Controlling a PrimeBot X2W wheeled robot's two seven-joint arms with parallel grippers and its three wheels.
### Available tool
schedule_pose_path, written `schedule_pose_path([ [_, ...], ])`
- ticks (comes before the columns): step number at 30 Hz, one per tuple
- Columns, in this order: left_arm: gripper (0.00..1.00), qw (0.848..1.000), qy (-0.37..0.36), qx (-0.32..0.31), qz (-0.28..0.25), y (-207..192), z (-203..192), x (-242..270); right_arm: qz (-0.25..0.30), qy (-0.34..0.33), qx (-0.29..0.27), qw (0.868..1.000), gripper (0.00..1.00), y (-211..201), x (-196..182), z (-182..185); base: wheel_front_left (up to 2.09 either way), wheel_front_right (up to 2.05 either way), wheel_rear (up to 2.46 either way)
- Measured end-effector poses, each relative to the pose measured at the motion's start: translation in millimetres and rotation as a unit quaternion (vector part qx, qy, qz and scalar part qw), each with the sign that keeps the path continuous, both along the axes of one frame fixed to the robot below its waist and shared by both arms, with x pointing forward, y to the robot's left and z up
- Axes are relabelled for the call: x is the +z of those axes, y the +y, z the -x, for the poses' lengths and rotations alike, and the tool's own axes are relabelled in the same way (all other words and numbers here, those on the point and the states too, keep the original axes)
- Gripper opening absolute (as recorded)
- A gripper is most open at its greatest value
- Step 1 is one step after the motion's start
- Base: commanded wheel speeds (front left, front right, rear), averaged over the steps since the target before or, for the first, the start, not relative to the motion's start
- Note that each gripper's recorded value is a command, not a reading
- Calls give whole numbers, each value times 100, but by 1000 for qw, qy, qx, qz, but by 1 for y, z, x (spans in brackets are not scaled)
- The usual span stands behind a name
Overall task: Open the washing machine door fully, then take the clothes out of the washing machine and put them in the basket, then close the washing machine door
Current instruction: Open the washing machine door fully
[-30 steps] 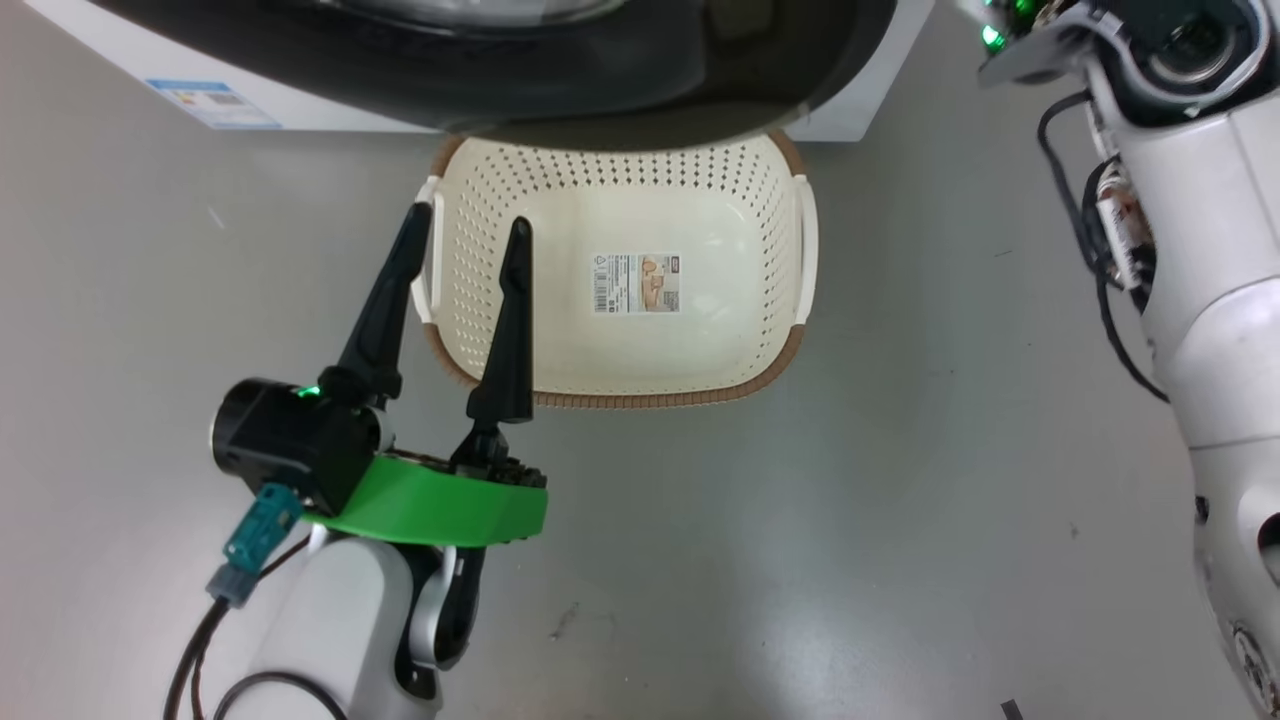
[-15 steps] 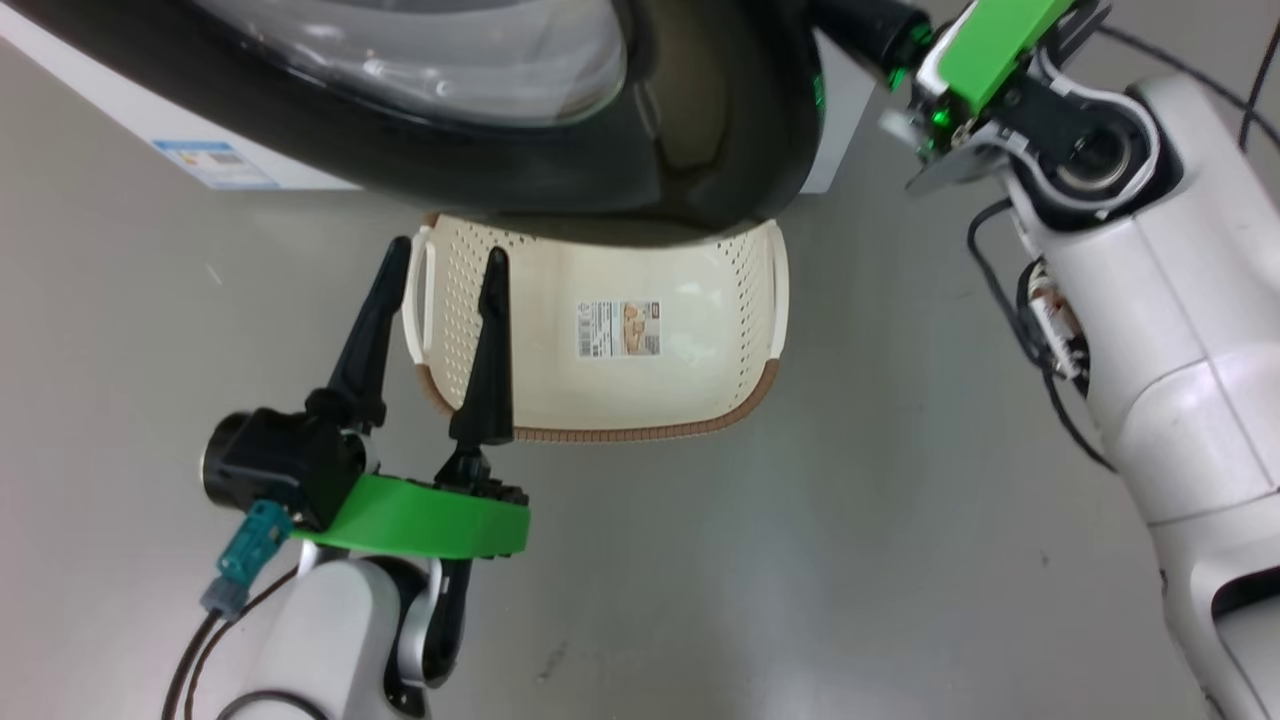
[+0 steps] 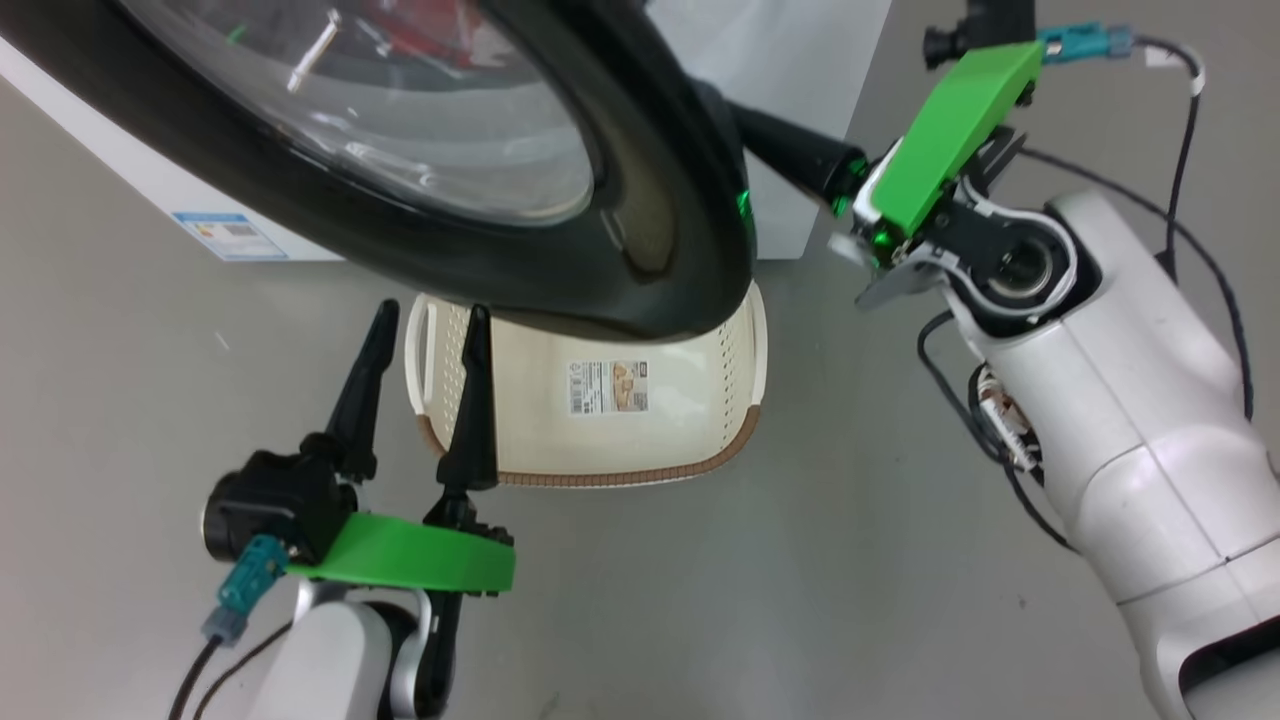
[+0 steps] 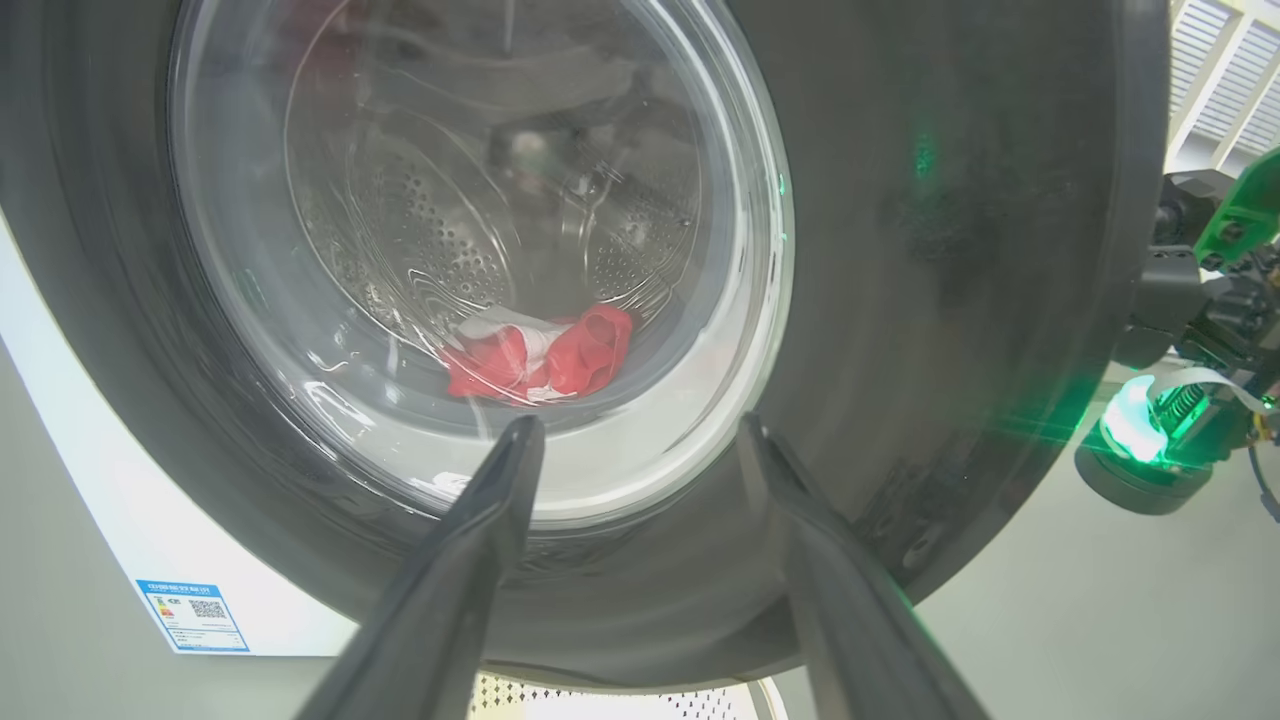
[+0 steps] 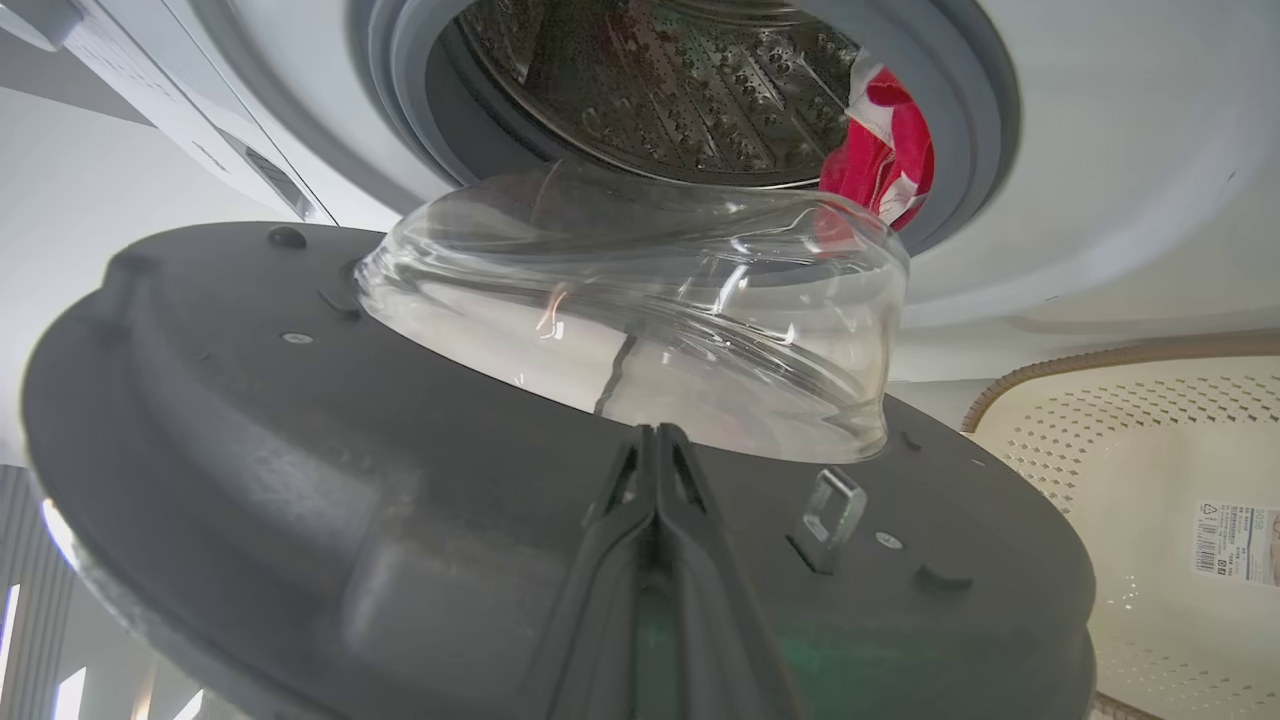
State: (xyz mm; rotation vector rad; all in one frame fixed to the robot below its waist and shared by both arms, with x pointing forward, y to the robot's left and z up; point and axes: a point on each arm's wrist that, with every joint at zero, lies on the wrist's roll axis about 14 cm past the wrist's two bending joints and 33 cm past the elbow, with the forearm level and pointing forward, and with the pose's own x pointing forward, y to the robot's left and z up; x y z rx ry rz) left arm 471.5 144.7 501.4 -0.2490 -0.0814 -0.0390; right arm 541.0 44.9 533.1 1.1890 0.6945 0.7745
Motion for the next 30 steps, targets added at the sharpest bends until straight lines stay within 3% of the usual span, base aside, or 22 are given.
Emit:
schedule_pose_path([
  [14, 100, 1000, 5, -3, 6, -3, 19, 3, 14, -6, 4, 1000, 0, 5, 4, 32, 0, 0, 0],
  [19, 100, 1000, 7, -6, 7, -6, 20, 2, 21, -24, -38, 999, 0, -2, 5, 27, 0, 0, 0],
  [21, 100, 1000, 9, -7, 7, -7, 20, 0, 24, -36, -72, 996, 29, -10, 7, 20, 0, 0, 0],
  [22, 100, 1000, 9, -8, 7, -7, 19, 0, 30, -45, -90, 994, 37, -14, 7, 16, 0, 0, 0],
  [24, 100, 1000, 10, -12, 7, -9, 18, -2, 37, -55, -126, 990, 82, -25, 6, 8, 0, 0, 0],
  [25, 100, 1000, 10, -15, 8, -11, 18, -2, 42, -62, -144, 987, 91, -31, 5, 5, 0, 0, 0],
  [26, 100, 1000, 11, -17, 9, -12, 17, -3, 53, -73, -159, 983, 98, -37, 4, 2, 0, 0, 0],
  [30, 100, 1000, 12, -20, 11, -15, 15, -4, 101, -123, -213, 964, 100, -61, 0, -9, 0, 0, 0],
])
